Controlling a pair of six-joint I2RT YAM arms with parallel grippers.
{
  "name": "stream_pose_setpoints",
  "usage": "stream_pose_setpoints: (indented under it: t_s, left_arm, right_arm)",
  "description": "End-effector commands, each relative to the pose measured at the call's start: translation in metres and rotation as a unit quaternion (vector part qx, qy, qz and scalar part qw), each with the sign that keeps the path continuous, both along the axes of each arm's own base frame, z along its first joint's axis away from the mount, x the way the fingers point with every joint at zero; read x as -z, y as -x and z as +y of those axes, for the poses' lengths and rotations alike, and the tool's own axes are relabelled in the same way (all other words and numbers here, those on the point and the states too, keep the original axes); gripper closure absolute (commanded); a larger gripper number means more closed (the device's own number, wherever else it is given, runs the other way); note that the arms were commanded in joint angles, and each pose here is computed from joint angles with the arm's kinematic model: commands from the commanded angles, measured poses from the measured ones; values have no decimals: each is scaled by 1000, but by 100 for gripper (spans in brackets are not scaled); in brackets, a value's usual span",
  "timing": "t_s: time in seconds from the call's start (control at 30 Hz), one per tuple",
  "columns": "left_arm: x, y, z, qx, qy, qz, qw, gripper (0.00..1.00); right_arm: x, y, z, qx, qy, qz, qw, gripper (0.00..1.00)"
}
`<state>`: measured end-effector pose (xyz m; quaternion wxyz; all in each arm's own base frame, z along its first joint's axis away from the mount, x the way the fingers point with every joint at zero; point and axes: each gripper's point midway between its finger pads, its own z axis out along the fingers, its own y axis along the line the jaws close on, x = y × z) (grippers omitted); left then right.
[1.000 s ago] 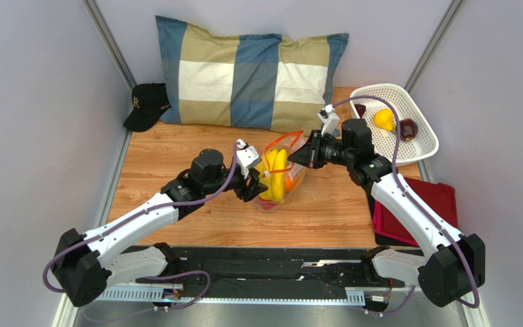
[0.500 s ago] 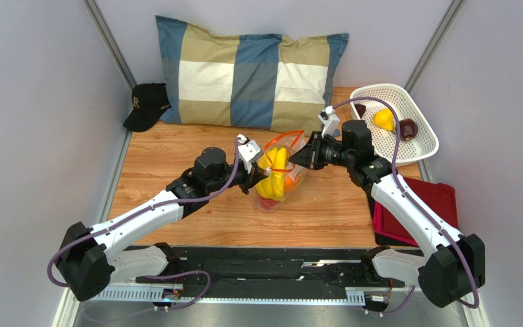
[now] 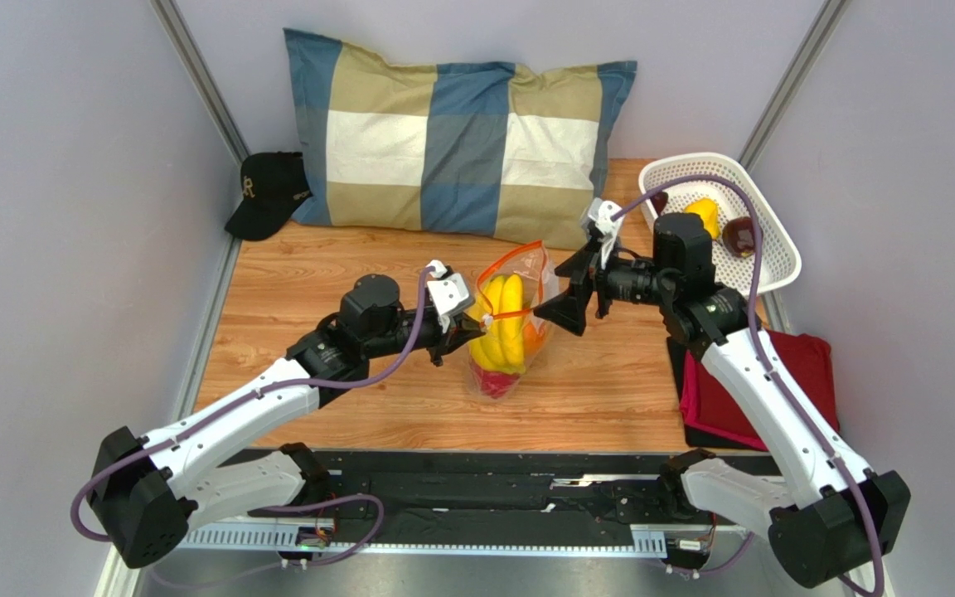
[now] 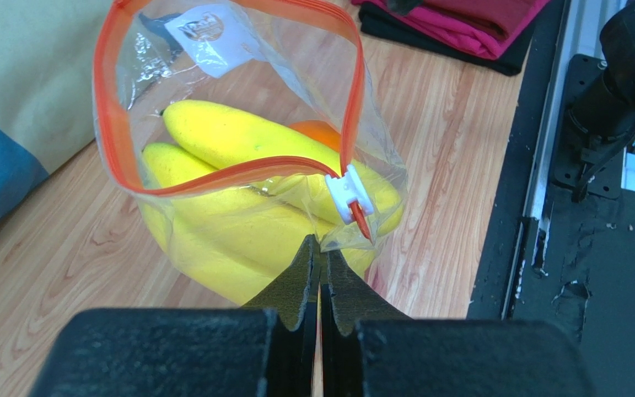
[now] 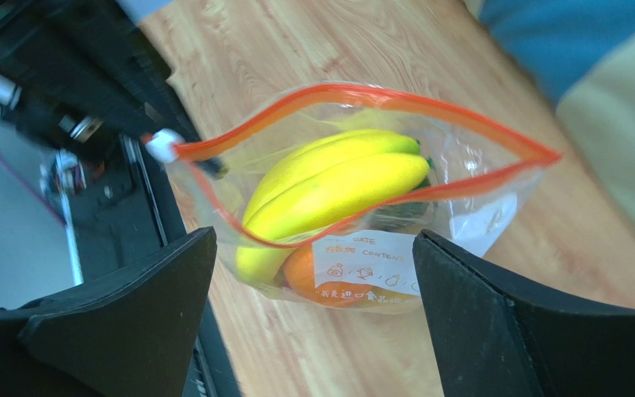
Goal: Place the food in the zip-top bag and seal the zipper
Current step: Zip the zipper food storage bag at the center of the board.
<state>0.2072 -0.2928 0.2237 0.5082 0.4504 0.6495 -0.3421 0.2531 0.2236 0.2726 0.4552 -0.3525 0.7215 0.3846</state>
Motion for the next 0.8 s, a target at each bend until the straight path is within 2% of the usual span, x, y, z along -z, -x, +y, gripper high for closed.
stream_pose_setpoints:
  t_s: [0.0,0.03,0.1,0.13,0.27,0.3,0.47,0.5,0.57,0.6,0.67,0.7,0.73,0.77]
  left_arm:
    - [-25,1,-8,28,23,-46,998,100]
    - [-25,1,-9,31,22,-47,998,100]
    - [-24,1,-9,33,20,-46,998,100]
    - [-23,2,-10,38,19,-45,998,100]
    - [-21,5,-11,48,13,-44,998,100]
    - [-23,4,-11,50,12,-46,998,100]
    - [-29,7,-11,62,10,-58,996,100]
    - [-31,7,-11,63,11,-63,996,100]
    - [-25,7,-7,56,0,-54,997,100]
    - [-27,5,-6,48,0,-54,997,100]
    - [-29,3,-1,34,4,-40,999,100]
    - [-36,0,5,23,13,-39,999,98]
    - [-36,2,9,16,18,-20,1000,91]
    - [-42,4,15,11,24,-22,999,80]
  right_arm:
    - [-37,39,13,-175,9,-177,969,7]
    - [-36,44,16,-204,20,-210,956,7]
    - [-23,66,22,-259,29,-197,945,8]
    - [-21,68,25,-286,44,-244,926,8]
    - [-11,74,41,-322,59,-289,900,10]
    - [-14,75,49,-329,55,-306,891,13]
    - [5,60,72,-346,93,-317,878,35]
    - [5,56,74,-344,93,-313,880,52]
    - [-4,53,80,-334,82,-294,892,73]
    - [-6,54,80,-332,78,-286,895,97]
    - [-19,53,81,-313,65,-282,905,100]
    - [-16,54,81,-298,58,-251,919,100]
    - [-19,54,81,-286,50,-245,925,100]
    - [-30,46,84,-263,36,-268,926,100]
